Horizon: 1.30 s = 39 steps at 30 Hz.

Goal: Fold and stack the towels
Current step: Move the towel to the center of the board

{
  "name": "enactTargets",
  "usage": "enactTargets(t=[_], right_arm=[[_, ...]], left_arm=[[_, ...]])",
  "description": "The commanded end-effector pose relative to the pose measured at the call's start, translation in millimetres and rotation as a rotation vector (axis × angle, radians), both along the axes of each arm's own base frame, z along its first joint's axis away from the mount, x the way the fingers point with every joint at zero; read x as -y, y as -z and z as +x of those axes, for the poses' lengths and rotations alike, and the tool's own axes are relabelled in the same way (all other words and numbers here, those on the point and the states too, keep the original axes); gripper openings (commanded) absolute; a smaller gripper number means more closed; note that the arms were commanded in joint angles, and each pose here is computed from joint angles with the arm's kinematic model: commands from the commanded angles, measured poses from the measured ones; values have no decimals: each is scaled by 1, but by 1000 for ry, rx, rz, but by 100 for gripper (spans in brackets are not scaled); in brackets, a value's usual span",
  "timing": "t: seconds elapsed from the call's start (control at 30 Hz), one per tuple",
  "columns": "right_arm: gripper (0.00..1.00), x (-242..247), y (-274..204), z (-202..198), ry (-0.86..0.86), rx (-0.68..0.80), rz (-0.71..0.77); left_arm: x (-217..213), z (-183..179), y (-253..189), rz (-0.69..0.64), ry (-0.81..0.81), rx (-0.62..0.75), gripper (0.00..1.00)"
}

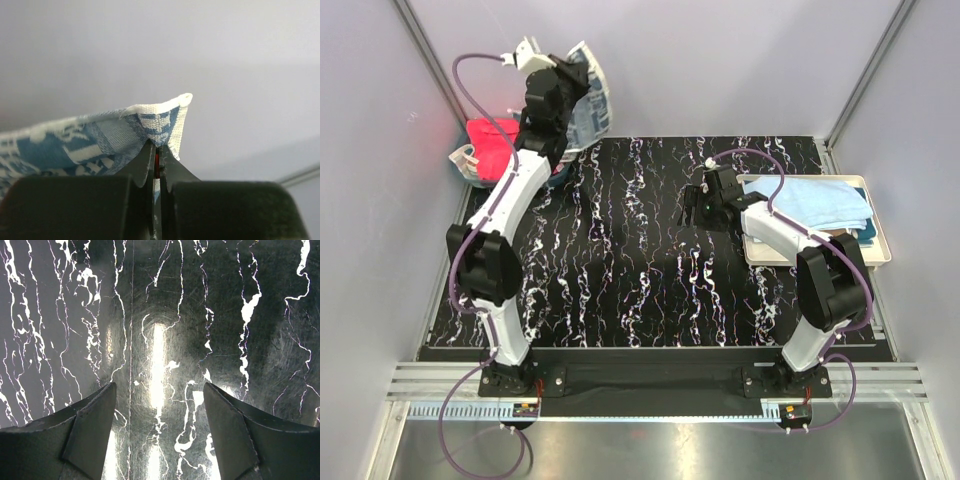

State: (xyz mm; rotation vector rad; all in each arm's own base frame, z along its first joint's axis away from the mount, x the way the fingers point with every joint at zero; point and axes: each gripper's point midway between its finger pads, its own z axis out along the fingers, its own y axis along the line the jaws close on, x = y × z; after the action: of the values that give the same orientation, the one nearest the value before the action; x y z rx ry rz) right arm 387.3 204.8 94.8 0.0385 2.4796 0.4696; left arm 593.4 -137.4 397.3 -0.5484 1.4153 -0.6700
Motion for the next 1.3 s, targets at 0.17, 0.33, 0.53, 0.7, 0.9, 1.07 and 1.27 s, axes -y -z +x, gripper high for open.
enactTargets(t=[0.17, 0.33, 0.53, 0.7, 0.9, 1.07, 1.27], right_arm=[[77, -4, -65, 19, 22, 153, 43], [77, -4, -99, 21, 31, 215, 73], [78, 2, -136, 12, 49, 293, 107], [79, 12, -155, 2, 86, 356, 136], [81, 12, -115, 10, 89, 299, 85], [81, -9, -80, 27, 26, 230, 94], [81, -23, -36, 0, 4, 99, 155]], left_arm=[[38, -112, -198, 95, 66, 378, 0], [55, -163, -241, 120, 122, 467, 0], [74, -208, -257, 122, 197, 478, 0], [75, -201, -182, 56, 175, 236, 0], [75, -128, -1, 71, 72, -148, 0], [65, -37, 108, 117, 133, -387, 16], [48, -15, 143, 183, 180, -432, 60]])
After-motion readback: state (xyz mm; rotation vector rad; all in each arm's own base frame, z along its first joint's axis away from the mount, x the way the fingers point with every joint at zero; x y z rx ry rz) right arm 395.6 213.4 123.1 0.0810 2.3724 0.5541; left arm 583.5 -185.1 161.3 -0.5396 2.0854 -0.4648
